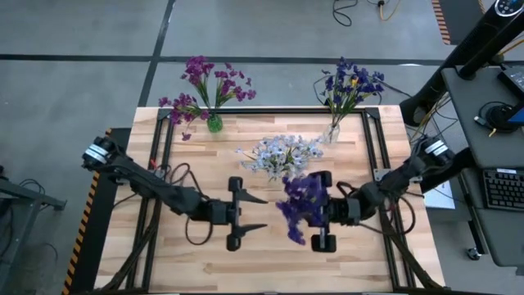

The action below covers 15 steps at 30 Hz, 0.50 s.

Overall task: Sort flowers into vase by color
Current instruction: Put the blue flowers into the top transparent flower vase

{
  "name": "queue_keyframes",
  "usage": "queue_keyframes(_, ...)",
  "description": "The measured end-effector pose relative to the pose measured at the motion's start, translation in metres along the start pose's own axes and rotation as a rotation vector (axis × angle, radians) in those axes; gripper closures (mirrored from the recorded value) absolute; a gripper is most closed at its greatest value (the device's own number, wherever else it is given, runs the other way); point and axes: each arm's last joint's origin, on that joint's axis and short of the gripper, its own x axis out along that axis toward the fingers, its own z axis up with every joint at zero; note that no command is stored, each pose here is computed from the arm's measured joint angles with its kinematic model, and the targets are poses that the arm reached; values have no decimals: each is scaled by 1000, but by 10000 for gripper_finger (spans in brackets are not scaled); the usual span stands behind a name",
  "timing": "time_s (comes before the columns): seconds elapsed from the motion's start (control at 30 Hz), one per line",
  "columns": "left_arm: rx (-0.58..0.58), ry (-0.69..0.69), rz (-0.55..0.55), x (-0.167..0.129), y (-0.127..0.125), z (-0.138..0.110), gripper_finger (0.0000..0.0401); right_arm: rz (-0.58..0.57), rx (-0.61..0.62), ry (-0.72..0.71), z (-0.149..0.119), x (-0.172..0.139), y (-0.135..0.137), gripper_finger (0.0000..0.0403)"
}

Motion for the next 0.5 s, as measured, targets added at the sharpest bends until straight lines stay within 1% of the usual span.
queue_keyframes(0.13, 22, 70, -20, 18, -8, -8, 150, 0, -22, -4, -9, 13, 9, 381)
queue_keyframes(0.27, 24, 80, -21, 31, -13, -10, 150, 16, -12, -8, -18, 22, 17, 381)
queue_keyframes(0.37, 24, 94, -22, 37, -16, -15, 150, 56, 6, -26, -23, 26, 22, 381)
queue_keyframes(0.5, 21, 96, -23, 37, -17, -18, 150, 57, -9, -29, -26, 29, 25, 382)
